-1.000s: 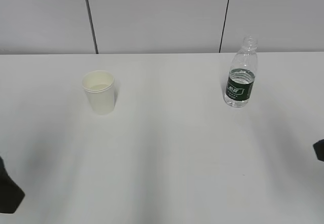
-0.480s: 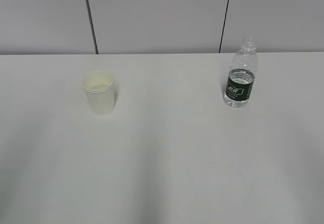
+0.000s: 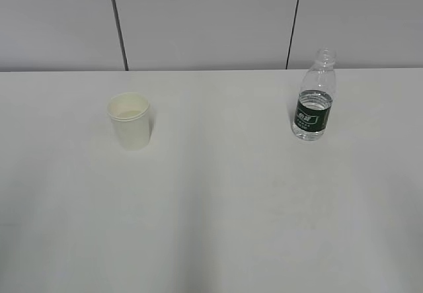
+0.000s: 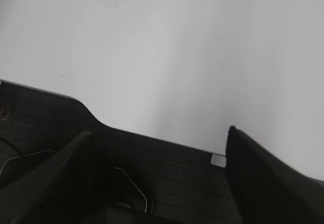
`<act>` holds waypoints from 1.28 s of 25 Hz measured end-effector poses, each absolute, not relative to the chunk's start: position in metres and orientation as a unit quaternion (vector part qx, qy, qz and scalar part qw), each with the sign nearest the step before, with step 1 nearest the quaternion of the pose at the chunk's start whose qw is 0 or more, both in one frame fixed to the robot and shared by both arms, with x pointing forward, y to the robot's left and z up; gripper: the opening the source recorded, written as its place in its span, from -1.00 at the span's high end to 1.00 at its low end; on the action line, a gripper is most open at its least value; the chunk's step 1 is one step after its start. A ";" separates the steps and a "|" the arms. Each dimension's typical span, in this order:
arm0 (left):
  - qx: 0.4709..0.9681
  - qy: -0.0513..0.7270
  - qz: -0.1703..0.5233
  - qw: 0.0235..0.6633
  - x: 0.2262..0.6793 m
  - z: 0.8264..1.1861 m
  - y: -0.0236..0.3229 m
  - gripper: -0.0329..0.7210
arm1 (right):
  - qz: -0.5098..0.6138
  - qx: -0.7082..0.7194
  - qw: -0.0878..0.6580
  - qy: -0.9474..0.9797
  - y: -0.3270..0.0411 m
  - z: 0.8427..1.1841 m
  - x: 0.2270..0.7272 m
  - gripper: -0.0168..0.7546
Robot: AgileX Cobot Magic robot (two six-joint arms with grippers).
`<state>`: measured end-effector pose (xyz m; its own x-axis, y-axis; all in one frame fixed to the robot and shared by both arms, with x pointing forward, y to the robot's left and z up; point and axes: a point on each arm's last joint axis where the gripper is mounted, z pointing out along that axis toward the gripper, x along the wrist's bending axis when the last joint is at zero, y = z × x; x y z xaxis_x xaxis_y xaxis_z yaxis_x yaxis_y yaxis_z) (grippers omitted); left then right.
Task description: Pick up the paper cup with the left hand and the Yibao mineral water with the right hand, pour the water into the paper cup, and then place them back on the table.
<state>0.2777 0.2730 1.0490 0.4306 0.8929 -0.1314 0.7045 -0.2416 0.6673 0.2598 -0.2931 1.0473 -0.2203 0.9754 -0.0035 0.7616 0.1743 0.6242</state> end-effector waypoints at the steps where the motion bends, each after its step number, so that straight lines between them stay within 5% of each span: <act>1: 0.775 0.515 0.140 0.339 0.277 1.049 0.273 -0.49 | 0.258 0.591 0.207 0.736 -0.293 1.047 0.260 -0.56; 32: 0.772 0.514 0.145 0.344 0.276 1.050 0.274 -0.40 | 0.283 0.603 0.228 0.710 -0.293 1.042 0.269 -0.56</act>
<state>0.2756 0.2742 1.0498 0.4287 0.8939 -0.1308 0.6948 -0.2337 0.6802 0.2692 -0.2929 1.0417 -0.1692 0.9854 0.0178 0.7274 0.1127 0.6769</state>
